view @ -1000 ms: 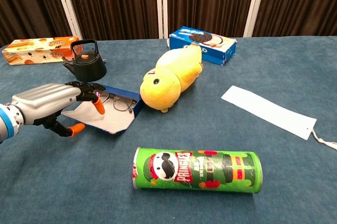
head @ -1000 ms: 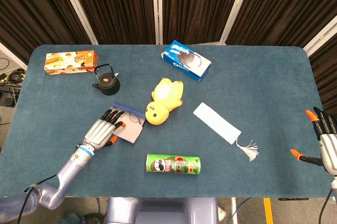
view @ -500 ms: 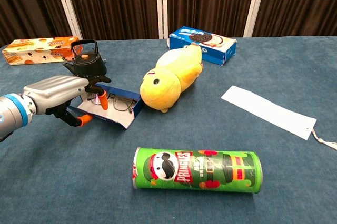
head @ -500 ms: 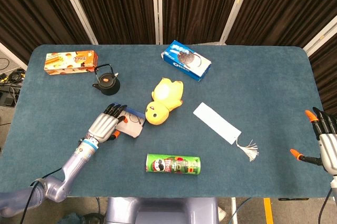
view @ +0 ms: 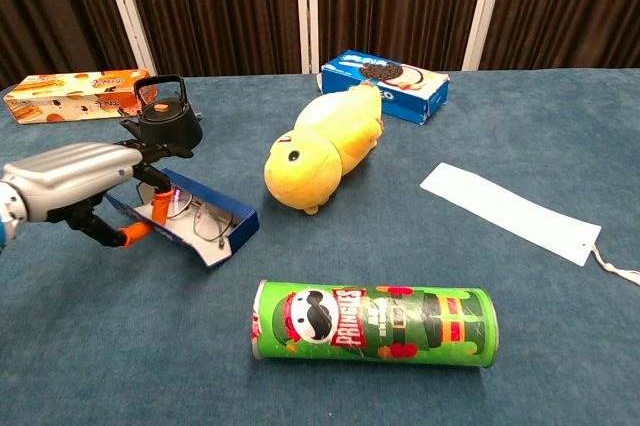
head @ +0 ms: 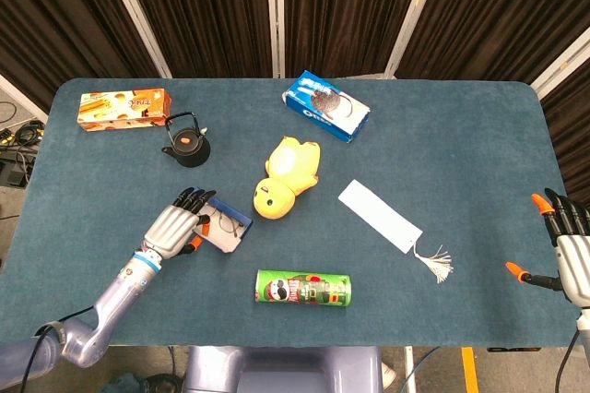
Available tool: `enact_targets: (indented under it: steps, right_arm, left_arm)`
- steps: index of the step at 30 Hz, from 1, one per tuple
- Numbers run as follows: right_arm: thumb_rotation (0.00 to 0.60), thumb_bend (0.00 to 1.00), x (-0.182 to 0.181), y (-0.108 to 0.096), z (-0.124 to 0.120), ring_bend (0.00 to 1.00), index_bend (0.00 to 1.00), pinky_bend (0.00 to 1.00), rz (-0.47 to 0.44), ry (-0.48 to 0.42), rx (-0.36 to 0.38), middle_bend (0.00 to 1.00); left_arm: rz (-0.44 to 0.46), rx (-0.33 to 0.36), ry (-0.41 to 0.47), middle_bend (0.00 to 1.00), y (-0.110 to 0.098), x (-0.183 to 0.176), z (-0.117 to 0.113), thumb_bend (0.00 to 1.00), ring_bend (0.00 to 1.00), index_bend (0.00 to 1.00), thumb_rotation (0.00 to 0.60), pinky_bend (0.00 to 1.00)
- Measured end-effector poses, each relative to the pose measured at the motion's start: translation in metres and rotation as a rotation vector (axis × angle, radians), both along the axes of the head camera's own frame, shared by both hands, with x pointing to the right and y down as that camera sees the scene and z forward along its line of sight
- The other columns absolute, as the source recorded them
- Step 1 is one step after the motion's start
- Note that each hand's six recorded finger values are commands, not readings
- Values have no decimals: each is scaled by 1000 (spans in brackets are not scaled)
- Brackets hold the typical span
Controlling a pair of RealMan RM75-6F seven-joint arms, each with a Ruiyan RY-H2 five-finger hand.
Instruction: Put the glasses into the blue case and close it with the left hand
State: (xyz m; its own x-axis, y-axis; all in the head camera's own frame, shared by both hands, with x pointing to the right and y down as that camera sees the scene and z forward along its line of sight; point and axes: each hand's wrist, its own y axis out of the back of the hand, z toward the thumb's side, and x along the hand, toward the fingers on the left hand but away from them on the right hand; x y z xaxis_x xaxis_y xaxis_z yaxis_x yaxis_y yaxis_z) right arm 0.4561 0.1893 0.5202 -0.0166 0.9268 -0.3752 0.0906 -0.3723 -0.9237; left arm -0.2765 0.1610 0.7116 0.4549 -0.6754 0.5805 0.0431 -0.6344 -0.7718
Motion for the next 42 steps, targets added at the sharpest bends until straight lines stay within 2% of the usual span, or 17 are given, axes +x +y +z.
enact_targets:
  steps: [5,12,27,30,32,34,35,42]
  right_arm:
    - [600,0,-1,0,-2,0,0,0,-4,-7,3,0]
    - [600,0,-4,1,-2,0,0,0,-12,-11,4,0]
    - [600,0,-4,2,-1,0,0,0,-11,2,2,0]
    - [600,0,-3,2,-1,0,0,0,-9,3,2,0]
    - [600,0,-3,2,-1,0,0,0,-10,3,1,0]
    - [600,0,-3,2,-1,0,0,0,-12,3,1,0]
    - [600,0,-3,2,-1,0,0,0,-12,3,1,0]
    - [600,0,-3,2,0,0,0,0,-13,2,-3,0]
  left_arm:
    - [22,-17,-42,0,8,-16,-19,499,0,677,600,0]
    - [9,-63,-91,0,16,-32,-39,498,0,677,600,0]
    - [-2,-87,-92,0,6,-1,-15,507,0,661,600,0]
    - [1,-87,-94,0,6,1,-14,492,0,553,600,0]
    - [-1,-91,-90,0,7,3,-12,415,0,277,600,0]
    - [-7,-92,-83,0,7,5,-11,334,0,64,600,0]
    - [-12,-90,-78,0,6,6,-11,301,0,9,600,0]
    - [-60,-63,-35,0,-8,11,-16,195,0,0,600,0]
